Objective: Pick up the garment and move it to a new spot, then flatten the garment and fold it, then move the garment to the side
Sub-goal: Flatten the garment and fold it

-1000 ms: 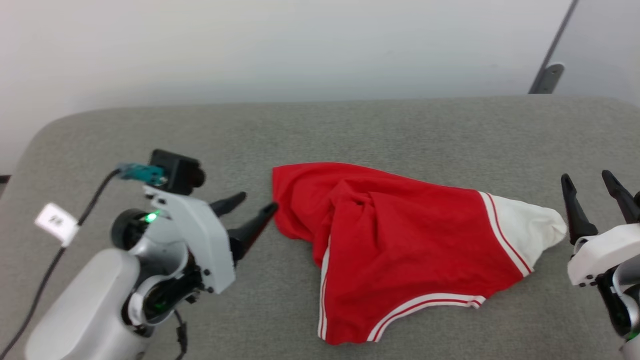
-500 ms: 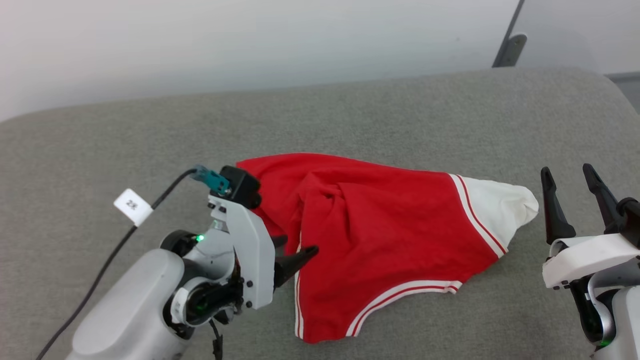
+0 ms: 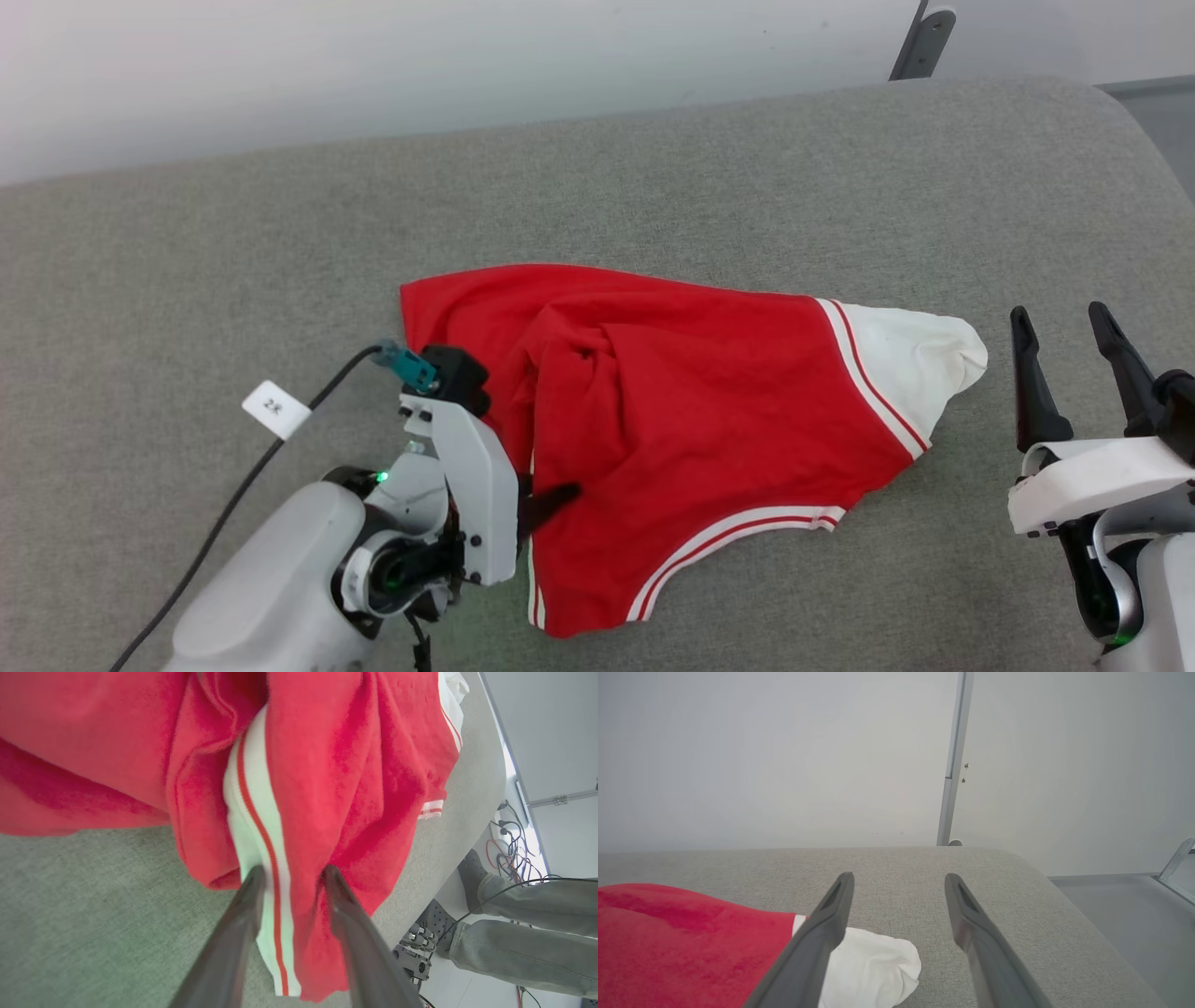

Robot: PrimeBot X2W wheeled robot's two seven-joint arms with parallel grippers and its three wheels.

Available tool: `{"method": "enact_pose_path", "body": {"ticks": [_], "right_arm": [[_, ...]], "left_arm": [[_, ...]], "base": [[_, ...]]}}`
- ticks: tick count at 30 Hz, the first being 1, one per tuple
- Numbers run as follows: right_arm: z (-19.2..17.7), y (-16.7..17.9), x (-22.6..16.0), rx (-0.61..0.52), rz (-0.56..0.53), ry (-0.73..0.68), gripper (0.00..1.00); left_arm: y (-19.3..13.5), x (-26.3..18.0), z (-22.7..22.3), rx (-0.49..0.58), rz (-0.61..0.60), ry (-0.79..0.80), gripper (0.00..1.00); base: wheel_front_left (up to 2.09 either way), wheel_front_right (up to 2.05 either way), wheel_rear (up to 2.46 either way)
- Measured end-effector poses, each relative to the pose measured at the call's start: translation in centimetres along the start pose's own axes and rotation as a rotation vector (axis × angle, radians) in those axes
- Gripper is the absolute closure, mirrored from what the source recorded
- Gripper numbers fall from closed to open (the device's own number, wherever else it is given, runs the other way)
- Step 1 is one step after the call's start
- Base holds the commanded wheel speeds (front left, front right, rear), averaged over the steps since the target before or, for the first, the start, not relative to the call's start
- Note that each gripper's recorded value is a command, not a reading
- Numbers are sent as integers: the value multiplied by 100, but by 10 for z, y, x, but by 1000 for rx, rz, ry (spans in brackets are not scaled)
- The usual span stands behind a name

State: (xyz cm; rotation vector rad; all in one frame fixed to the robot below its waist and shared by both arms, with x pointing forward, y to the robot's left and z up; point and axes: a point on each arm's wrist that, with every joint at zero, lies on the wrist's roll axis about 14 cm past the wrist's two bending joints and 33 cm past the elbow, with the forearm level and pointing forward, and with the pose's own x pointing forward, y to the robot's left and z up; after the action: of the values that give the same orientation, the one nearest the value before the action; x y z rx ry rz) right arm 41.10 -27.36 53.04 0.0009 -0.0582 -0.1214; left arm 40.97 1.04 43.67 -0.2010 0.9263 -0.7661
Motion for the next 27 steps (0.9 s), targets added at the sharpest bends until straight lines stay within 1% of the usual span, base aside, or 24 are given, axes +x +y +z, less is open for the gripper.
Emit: {"method": "enact_pose_path", "body": {"ticks": [5,9,16,19,22,25,27], "right_arm": [[0,-1,1,-2,-3,-5,0],[1,0,3,0,-2,-12,0],[0,3,3,2,4,-10,0],[-1,3,2,4,4,-8,0],[-2,5,2,8,6,-7,0],[-3,5,0,10,8,-4,0],[-4,6,-2,10,9,-1,0]], "left_arm": [[6,1,5,-23,0,-14,100],[17,-5,15,-27,25,-47,100],[58,-33,41,-21,145,-132,100],[80,-50,49,-10,214,-154,100],[94,-64,56,-9,261,-173,100],[99,-74,63,0,282,-194,100],[93,-76,71,15,269,-214,100]], "base": [[0,0,0],[0,0,0],[0,0,0],[0,0,0],[0,0,0],[0,0,0],[0,0,0]]}}
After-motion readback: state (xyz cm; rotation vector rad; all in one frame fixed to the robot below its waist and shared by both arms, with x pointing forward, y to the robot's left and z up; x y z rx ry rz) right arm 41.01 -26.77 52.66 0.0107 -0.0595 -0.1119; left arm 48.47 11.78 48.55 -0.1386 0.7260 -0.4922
